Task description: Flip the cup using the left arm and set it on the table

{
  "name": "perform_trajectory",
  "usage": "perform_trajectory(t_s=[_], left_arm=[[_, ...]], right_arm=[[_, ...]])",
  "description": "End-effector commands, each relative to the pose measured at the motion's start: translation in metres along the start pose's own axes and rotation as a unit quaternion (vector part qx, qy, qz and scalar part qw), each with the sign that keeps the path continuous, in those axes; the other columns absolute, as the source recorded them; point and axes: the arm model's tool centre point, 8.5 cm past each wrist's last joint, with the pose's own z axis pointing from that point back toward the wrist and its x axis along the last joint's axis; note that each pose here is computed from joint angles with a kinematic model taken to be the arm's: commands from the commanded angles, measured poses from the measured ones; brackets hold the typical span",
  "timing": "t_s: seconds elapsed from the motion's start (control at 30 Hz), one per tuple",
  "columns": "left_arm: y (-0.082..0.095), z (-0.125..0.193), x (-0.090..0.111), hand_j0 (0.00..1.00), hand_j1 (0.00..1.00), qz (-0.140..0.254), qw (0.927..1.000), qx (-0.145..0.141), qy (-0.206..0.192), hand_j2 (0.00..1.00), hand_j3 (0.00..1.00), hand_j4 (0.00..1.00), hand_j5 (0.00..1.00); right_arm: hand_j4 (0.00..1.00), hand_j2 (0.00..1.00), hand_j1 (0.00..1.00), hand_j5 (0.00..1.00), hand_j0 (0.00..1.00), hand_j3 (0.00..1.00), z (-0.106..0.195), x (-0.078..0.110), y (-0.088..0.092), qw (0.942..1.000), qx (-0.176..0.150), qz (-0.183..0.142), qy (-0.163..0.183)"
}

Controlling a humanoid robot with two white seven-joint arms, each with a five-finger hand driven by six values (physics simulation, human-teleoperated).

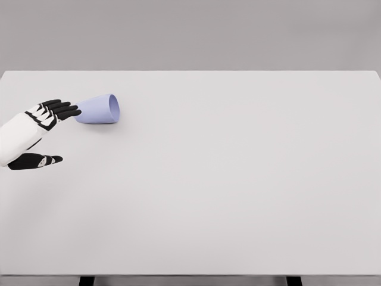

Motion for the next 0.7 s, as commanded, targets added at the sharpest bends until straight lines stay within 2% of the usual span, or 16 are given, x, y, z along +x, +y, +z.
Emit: perform_trajectory(t_s=[0.0,0.47,0.5,0.57,0.6,0.63,0.67], left_arm=[[0.0,0.0,-0.001,1.0,1.0,0.002,1.0,0.001,0.001,1.0,1.0,1.0,1.0],[0.005,0.0,-0.002,1.0,1.0,-0.012,0.9999,0.001,0.001,1.0,1.0,1.0,1.0],[0.013,0.0,-0.004,1.0,1.0,-0.015,0.9998,0.015,0.004,1.0,1.0,1.0,1.0],[0.021,0.001,-0.005,1.0,1.0,-0.022,0.9997,0.013,0.003,1.0,1.0,1.0,1.0],[0.025,0.002,-0.007,1.0,1.0,-0.027,0.9996,-0.008,0.003,1.0,1.0,1.0,1.0],[0.024,0.002,-0.006,1.0,1.0,-0.006,0.9982,-0.06,-0.001,1.0,1.0,1.0,1.0],[0.026,-0.003,-0.004,1.0,1.0,0.041,0.9908,-0.127,-0.021,1.0,1.0,1.0,1.0]], right_arm=[[1.0,1.0,1.0,1.0,1.0,1.0,0.0,0.001,0.0,1.0,-0.001,0.0,-0.001],[1.0,1.0,1.0,1.0,1.0,1.0,0.0,-0.002,0.0,1.0,-0.001,-0.001,0.003],[1.0,1.0,1.0,1.0,1.0,1.0,0.0,-0.002,0.0,1.0,-0.001,-0.001,0.003],[1.0,1.0,1.0,1.0,1.0,1.0,0.0,-0.002,0.0,1.0,-0.001,-0.001,0.003],[1.0,1.0,1.0,1.0,1.0,1.0,0.0,-0.002,0.0,1.0,-0.001,-0.001,0.003],[1.0,1.0,1.0,1.0,1.0,1.0,0.0,-0.002,0.0,1.0,-0.001,-0.001,0.003],[1.0,1.0,1.0,1.0,1.0,1.0,0.0,-0.002,0.0,1.0,-0.001,-0.001,0.003]])
